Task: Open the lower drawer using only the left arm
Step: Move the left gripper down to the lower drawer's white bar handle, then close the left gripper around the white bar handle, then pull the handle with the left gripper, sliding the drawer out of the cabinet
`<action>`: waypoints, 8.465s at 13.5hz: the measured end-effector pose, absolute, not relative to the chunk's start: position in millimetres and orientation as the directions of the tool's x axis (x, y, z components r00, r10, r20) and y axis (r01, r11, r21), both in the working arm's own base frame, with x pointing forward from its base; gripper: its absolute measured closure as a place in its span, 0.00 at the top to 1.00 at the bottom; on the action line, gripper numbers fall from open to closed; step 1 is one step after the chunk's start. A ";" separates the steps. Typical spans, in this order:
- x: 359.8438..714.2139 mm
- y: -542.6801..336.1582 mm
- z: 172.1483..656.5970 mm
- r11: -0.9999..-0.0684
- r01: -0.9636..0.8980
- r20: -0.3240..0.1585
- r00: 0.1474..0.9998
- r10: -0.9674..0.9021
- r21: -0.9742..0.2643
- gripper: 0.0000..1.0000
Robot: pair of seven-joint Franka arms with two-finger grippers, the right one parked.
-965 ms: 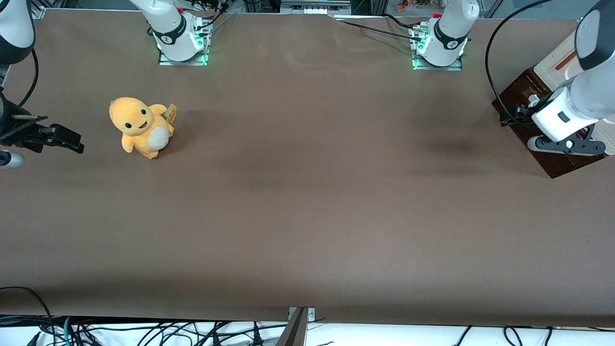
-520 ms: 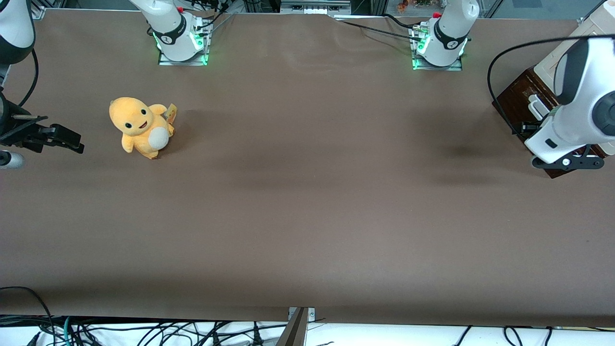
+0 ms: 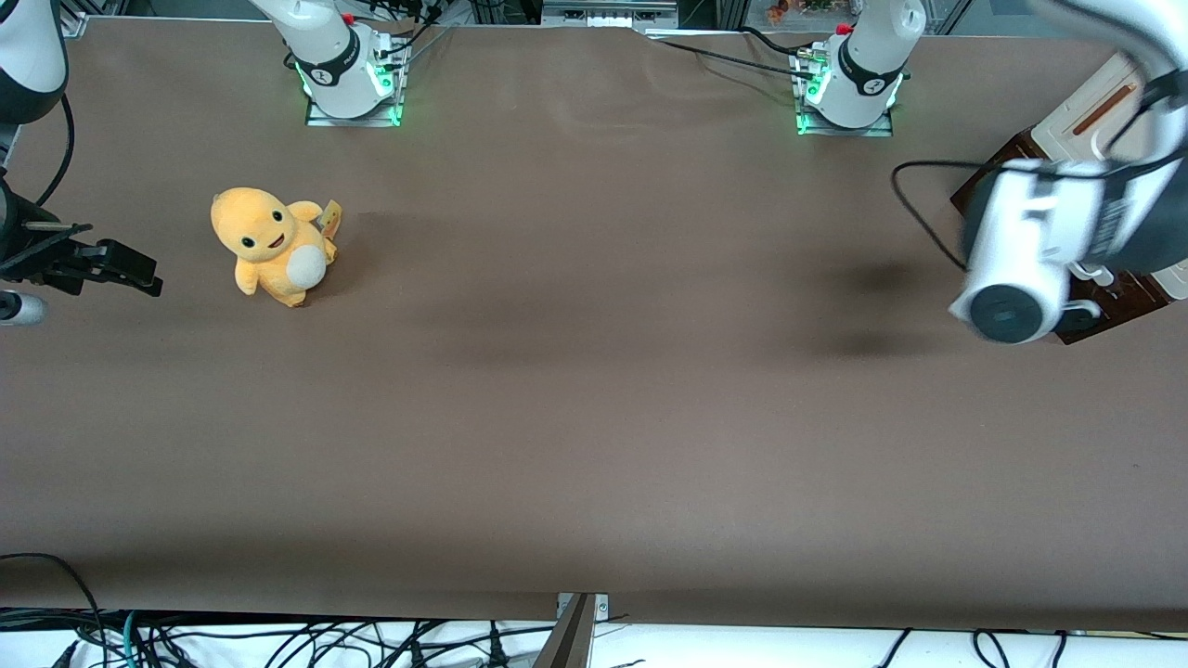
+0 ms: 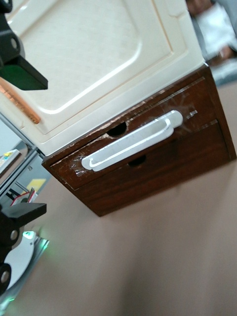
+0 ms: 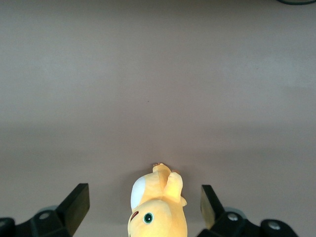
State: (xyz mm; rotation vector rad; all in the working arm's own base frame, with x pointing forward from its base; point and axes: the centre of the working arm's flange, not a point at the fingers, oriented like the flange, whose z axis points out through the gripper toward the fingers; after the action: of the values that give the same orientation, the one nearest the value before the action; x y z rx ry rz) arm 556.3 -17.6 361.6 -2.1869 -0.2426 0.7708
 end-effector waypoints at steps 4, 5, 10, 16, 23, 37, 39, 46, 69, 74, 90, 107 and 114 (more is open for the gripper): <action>527.3 -53.1 278.8 -0.386 -0.137 -0.321 0.825 0.465 -0.912 1.00; 517.6 -49.8 263.8 -0.343 -0.154 -0.310 0.828 0.467 -0.927 1.00; 475.7 5.3 207.3 -0.202 -0.135 -0.217 0.856 0.470 -0.970 1.00; 454.5 63.0 182.0 -0.137 -0.095 -0.150 0.861 0.486 -0.986 1.00; 444.9 68.9 144.8 -0.018 -0.057 -0.059 0.902 0.428 -0.998 0.88; 451.5 85.8 146.4 -0.002 -0.038 -0.035 0.903 0.429 -0.999 0.32; 452.1 85.3 147.0 0.000 -0.032 -0.029 0.903 0.428 -0.999 0.18; 452.3 84.9 146.9 -0.001 -0.031 -0.028 0.904 0.427 -1.000 0.18; 467.0 39.5 155.1 -0.044 -0.002 -0.019 0.922 0.387 -0.999 0.18; 473.5 28.2 158.9 -0.065 0.015 -0.012 0.919 0.394 -0.998 0.18; 490.5 -6.6 173.2 -0.094 0.043 0.001 0.914 0.406 -0.995 0.18; 492.5 -24.8 163.2 -0.109 0.029 -0.021 0.902 0.430 -0.994 0.44; 493.8 -25.1 164.2 -0.108 0.031 -0.019 0.902 0.431 -0.994 1.00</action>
State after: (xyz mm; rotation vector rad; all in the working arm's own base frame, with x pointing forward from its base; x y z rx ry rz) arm 493.8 -25.1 164.2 -1.6553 -0.3606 0.3508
